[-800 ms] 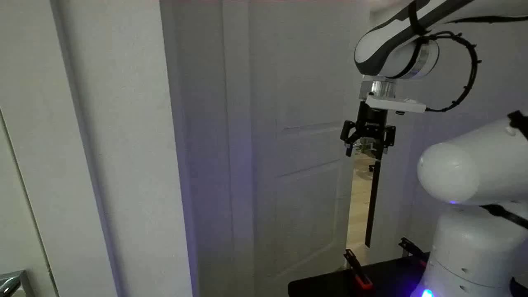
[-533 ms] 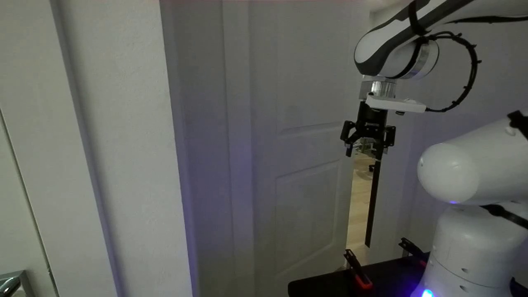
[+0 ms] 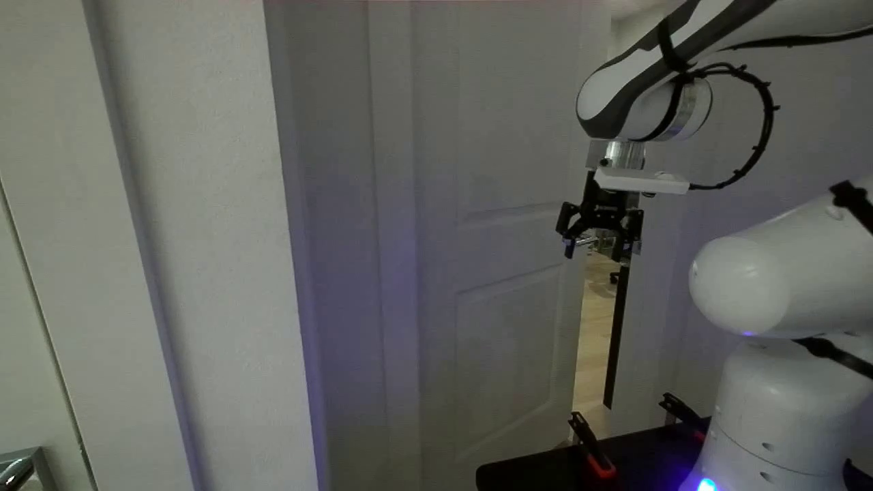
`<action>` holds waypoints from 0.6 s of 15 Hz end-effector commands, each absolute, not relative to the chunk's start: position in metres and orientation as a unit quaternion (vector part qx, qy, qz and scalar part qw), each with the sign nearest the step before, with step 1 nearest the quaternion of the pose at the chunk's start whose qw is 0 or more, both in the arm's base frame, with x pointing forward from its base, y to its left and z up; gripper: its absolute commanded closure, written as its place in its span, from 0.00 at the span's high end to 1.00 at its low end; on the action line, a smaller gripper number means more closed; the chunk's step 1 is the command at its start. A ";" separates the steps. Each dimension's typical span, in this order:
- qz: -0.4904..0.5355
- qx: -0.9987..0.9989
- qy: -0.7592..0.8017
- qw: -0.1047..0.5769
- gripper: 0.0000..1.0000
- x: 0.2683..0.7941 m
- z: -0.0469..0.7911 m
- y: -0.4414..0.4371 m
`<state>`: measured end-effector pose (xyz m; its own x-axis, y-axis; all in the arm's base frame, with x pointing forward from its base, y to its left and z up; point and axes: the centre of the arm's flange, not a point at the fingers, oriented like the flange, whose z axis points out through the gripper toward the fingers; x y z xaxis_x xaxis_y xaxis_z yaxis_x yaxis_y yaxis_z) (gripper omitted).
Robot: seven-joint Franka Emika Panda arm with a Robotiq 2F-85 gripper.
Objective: Close the door
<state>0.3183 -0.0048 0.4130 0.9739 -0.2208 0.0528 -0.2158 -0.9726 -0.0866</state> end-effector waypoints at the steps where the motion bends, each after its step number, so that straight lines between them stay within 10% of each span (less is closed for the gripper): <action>1: -0.067 -0.987 0.148 0.001 1.00 0.368 0.383 -0.004; 9: -0.167 -0.934 0.315 -0.013 1.00 0.437 0.361 -0.017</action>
